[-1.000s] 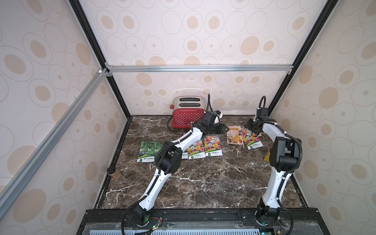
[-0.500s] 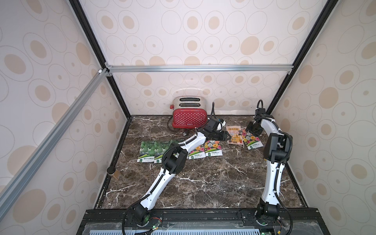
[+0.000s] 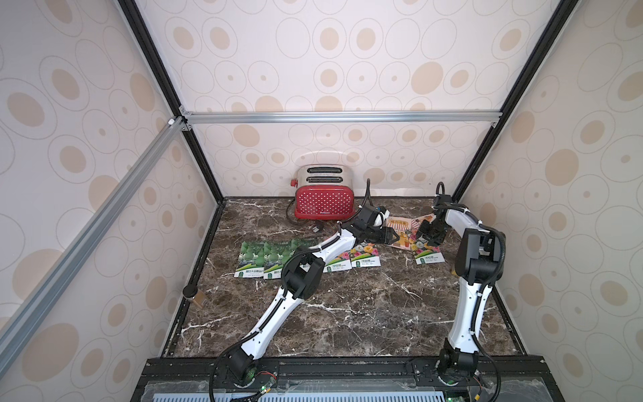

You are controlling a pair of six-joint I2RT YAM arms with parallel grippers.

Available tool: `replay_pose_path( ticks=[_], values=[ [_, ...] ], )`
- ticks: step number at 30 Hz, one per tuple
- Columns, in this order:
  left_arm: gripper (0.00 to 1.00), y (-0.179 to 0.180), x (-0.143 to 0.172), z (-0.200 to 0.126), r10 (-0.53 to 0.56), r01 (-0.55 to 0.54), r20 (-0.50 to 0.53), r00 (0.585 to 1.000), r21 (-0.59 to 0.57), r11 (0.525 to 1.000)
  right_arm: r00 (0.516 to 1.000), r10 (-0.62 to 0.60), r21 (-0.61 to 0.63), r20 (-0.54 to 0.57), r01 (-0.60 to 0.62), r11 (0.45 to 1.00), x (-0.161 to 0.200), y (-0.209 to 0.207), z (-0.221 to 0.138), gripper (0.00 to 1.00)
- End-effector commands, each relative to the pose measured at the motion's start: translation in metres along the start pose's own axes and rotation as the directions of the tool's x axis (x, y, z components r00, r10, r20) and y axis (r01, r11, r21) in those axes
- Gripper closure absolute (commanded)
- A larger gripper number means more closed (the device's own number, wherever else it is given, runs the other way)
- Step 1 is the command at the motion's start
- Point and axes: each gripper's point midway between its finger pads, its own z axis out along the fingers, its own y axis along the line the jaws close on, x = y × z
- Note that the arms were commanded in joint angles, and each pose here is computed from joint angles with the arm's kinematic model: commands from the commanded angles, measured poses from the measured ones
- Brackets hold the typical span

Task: Arrange the seed packets in a row
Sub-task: Move the seed packet to the center of the board, then pick up the seed packet from the center of the board.

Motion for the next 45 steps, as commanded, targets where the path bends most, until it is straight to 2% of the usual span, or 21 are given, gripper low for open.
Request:
replay_pose_path(
  ticks=[1, 10, 16, 20, 35, 45],
  values=[
    [0.40, -0.017, 0.006, 0.009, 0.009, -0.009, -0.010, 1.000, 0.036, 0.999, 0.995, 0.020, -0.007, -0.093, -0.021, 1.000, 0.035, -0.003, 0.009, 0.45],
    [0.40, -0.027, 0.025, 0.023, 0.007, -0.006, -0.043, 0.999, 0.040, 0.999, 0.996, 0.029, -0.136, -0.087, -0.041, 0.990, 0.060, 0.014, -0.006, 0.45],
    [0.40, -0.028, 0.034, 0.027, 0.003, -0.001, -0.065, 0.998, 0.029, 1.000, 0.998, -0.030, -0.034, 0.050, 0.032, 0.999, 0.045, 0.001, -0.055, 0.44],
    [0.40, -0.024, 0.043, 0.031, -0.003, 0.003, -0.084, 0.996, 0.008, 1.000, 0.995, -0.055, -0.024, 0.088, 0.057, 0.998, 0.044, -0.005, -0.064, 0.43],
    [0.40, -0.028, 0.058, 0.045, -0.014, 0.013, -0.096, 0.995, -0.009, 1.000, 0.999, -0.021, 0.014, 0.050, 0.021, 1.000, 0.041, -0.043, -0.032, 0.41],
    [0.40, -0.021, 0.063, 0.050, -0.027, 0.024, -0.100, 0.995, -0.023, 0.999, 1.000, -0.015, 0.009, 0.011, 0.015, 1.000, 0.040, -0.050, -0.014, 0.41]
  ],
)
